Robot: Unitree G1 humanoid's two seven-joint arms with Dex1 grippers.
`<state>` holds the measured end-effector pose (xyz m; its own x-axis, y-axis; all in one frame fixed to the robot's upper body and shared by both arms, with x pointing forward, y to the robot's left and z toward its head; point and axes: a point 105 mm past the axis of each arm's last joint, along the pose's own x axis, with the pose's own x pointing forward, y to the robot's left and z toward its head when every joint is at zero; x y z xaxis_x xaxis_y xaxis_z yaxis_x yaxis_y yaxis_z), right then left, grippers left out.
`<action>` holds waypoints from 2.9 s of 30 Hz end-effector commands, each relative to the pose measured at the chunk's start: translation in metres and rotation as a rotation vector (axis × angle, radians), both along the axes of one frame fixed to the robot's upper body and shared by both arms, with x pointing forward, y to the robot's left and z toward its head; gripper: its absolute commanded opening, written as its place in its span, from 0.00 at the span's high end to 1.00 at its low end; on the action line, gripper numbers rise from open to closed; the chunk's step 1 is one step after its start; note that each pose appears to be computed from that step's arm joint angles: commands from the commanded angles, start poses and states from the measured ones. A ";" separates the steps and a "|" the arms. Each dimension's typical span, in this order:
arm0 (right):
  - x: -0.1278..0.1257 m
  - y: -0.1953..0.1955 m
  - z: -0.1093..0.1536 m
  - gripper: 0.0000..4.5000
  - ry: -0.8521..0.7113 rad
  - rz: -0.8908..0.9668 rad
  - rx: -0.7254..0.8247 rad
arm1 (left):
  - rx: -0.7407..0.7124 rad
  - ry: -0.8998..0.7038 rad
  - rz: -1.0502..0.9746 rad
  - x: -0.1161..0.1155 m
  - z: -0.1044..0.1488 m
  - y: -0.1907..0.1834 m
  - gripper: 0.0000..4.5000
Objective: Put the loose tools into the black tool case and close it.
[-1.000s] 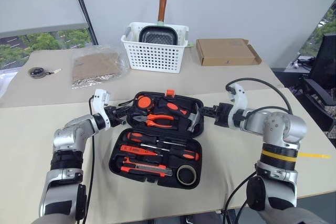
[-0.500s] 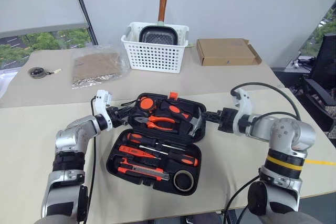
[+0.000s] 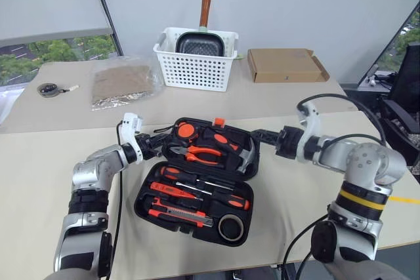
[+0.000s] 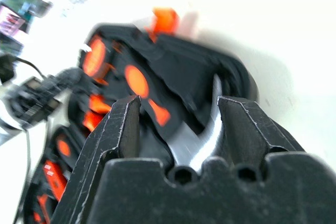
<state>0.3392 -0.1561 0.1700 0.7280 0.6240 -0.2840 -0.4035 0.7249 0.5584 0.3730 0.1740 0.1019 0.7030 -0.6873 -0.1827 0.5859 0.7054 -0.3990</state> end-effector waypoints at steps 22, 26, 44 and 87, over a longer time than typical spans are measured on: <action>-0.039 0.004 -0.046 0.40 0.112 0.121 -0.123 | 0.001 0.091 -0.042 -0.010 -0.023 -0.009 1.00; -0.035 -0.006 -0.045 0.40 0.101 0.079 -0.147 | 0.002 0.091 -0.037 -0.010 -0.023 -0.008 1.00; -0.035 0.004 -0.049 0.99 0.112 0.096 -0.119 | 0.009 0.091 -0.033 -0.009 -0.023 -0.005 1.00; 0.018 0.030 -0.017 1.00 -0.079 0.149 -0.117 | -0.028 0.139 -0.096 -0.003 0.021 0.044 0.56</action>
<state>0.3513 -0.1322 0.1245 0.6361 0.6570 -0.4046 -0.4675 0.7453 0.4754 0.3657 0.2151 0.1128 0.5957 -0.7623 -0.2529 0.5767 0.6251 -0.5260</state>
